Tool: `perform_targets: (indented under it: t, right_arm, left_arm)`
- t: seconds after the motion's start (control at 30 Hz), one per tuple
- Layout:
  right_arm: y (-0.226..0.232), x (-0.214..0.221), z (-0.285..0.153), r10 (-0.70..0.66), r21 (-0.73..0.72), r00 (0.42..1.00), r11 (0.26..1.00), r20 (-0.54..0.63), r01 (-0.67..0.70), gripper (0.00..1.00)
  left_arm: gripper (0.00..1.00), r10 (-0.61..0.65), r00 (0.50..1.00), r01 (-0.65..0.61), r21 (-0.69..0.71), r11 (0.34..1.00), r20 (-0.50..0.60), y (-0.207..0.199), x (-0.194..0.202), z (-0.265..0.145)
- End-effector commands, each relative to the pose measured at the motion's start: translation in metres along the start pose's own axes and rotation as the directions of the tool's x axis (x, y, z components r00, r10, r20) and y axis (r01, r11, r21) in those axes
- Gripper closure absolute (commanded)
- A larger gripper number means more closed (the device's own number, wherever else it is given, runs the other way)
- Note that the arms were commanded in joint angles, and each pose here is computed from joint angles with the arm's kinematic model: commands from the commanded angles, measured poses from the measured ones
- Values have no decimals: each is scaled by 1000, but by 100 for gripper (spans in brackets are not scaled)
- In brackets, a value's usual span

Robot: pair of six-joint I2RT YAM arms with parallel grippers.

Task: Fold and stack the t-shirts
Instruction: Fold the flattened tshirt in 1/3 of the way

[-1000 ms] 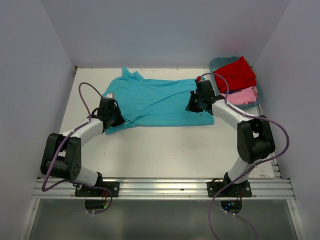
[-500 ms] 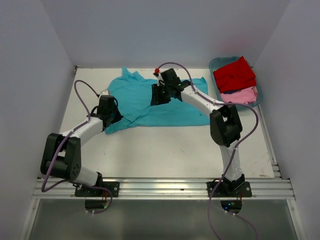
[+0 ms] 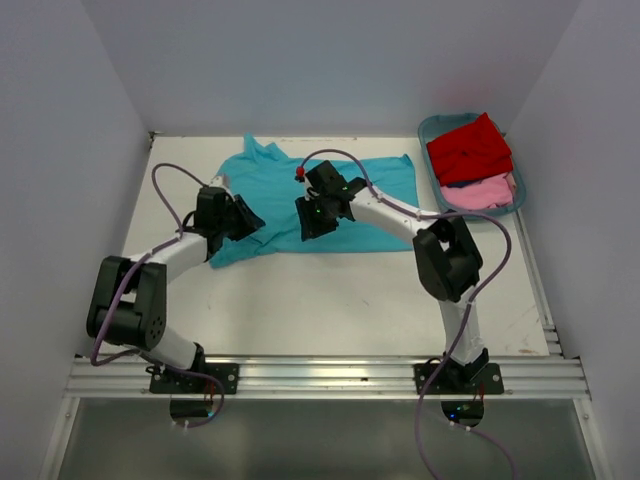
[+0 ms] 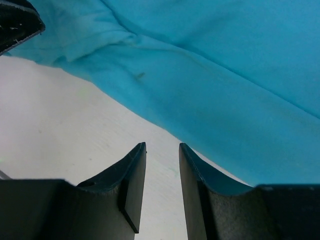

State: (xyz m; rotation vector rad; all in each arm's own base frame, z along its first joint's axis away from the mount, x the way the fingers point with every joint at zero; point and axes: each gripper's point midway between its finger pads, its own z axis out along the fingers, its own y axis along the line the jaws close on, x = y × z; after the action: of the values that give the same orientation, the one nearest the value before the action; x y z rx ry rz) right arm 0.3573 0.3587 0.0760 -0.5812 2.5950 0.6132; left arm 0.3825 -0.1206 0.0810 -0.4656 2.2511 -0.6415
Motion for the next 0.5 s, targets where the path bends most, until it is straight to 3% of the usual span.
perform_targets:
  t: [0.0, 0.23, 0.47]
  right_arm:
    - [-11, -12, -42, -19, 68, 995, 998, 101, 12, 64]
    - [-34, 0, -60, 17, 118, 993, 992, 121, -31, 65]
    - [-47, 6, -59, 49, 125, 992, 990, 112, -63, 66]
  left_arm:
    - [66, -61, 996, 66, 95, 993, -59, -18, 4, 8]
    - [68, -127, 984, 124, -29, 992, -123, 4, 22, 10]
    - [68, -141, 984, 125, -136, 983, -113, 19, 23, -3]
